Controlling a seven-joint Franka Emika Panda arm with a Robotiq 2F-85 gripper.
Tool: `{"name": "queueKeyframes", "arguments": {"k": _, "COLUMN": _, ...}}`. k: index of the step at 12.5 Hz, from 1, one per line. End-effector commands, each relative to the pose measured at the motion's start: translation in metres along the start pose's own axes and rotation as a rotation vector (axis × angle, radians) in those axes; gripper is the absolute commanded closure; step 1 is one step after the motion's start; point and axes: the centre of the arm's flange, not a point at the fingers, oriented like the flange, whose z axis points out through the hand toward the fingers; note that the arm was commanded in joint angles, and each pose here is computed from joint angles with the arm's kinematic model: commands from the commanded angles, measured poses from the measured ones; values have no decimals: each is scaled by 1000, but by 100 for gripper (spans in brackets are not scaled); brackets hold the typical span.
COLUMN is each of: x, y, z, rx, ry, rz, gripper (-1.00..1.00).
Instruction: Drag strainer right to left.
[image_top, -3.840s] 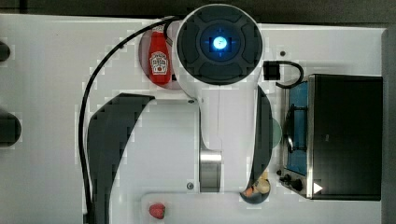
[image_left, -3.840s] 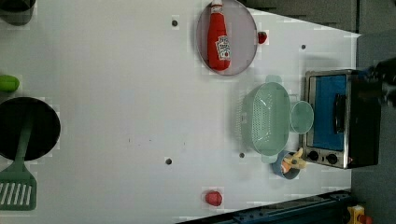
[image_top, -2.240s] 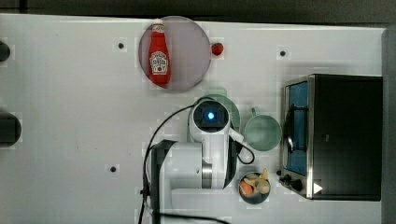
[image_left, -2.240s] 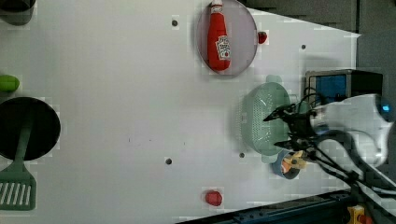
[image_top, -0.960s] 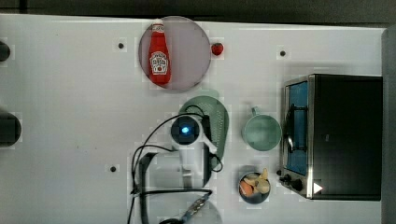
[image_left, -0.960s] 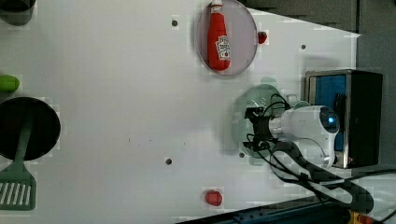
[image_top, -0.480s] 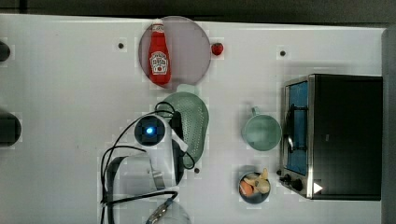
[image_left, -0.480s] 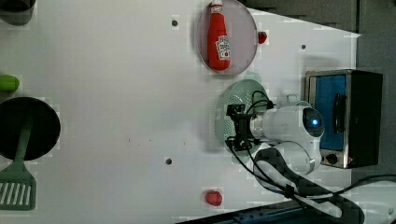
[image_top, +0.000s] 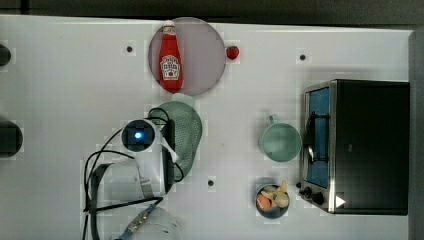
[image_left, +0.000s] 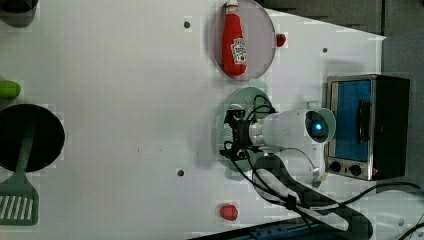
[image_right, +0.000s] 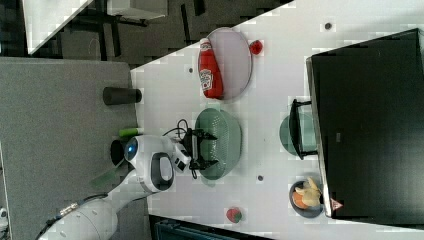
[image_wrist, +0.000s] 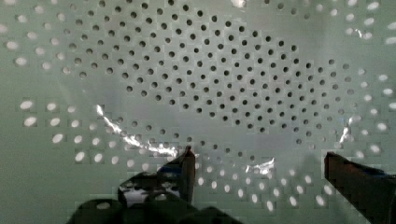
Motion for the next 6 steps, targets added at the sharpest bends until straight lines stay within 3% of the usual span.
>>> {"name": "queueKeyframes", "arguments": {"k": 1, "x": -53, "y": -8, "z": -10, "rx": 20, "ry": -26, "rz": -18, "gripper": -100}}
{"name": "queueKeyframes", "arguments": {"k": 6, "x": -102, "y": -9, "z": -11, "rx": 16, "ry": -40, "rz": 37, "gripper": -100}}
